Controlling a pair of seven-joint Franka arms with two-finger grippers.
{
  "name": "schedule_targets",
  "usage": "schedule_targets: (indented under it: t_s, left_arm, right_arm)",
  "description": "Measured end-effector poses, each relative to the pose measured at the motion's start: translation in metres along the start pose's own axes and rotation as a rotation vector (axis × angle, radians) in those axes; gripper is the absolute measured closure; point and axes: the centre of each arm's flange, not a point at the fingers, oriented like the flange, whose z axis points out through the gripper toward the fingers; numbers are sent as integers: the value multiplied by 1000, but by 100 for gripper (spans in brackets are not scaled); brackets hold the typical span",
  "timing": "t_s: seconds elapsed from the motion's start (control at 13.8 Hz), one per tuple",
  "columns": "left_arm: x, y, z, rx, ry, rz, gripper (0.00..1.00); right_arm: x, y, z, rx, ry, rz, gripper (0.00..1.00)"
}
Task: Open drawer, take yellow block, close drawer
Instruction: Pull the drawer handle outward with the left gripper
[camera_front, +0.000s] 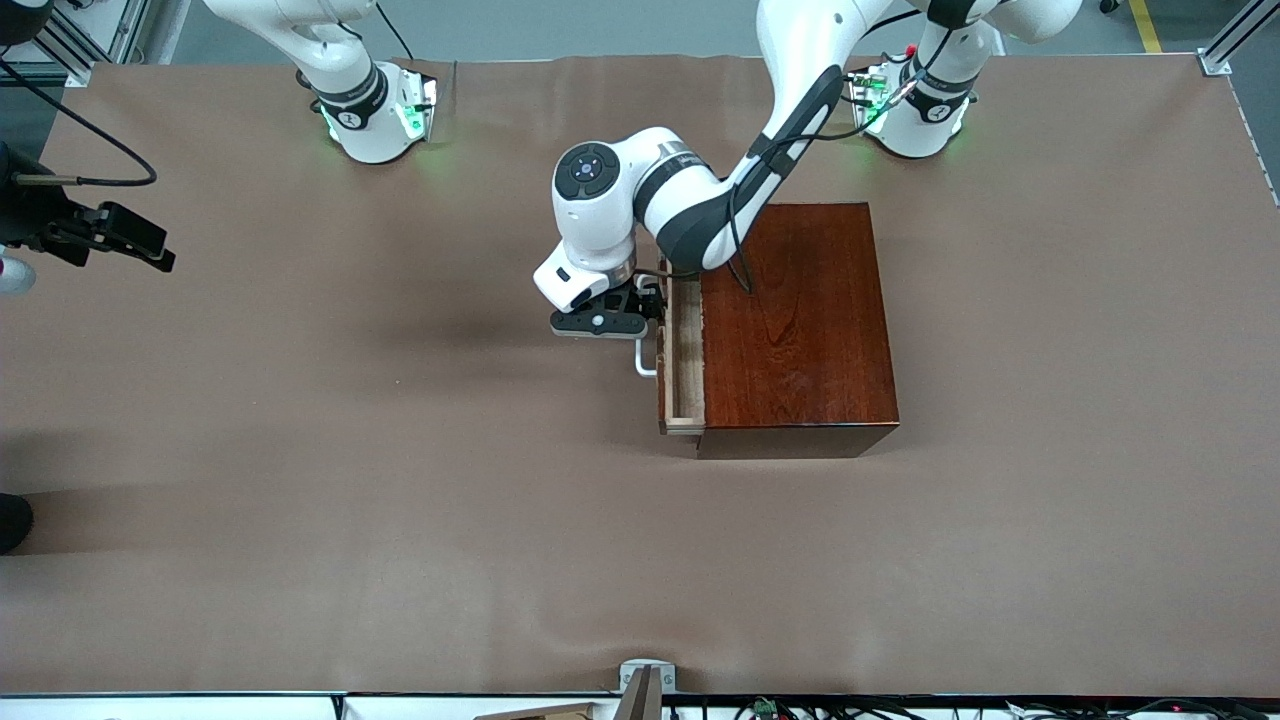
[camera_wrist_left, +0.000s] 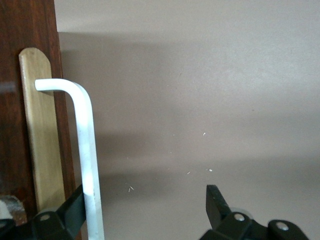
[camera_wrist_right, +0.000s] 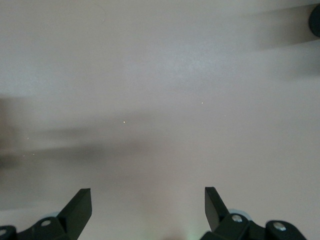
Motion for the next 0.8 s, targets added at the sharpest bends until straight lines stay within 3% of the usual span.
schedule_targets:
  t_s: [0.8]
  left_arm:
    - [-5, 17, -15, -62, 26, 8, 0]
  right_arm:
    - [0, 0, 0, 0, 0, 0, 0]
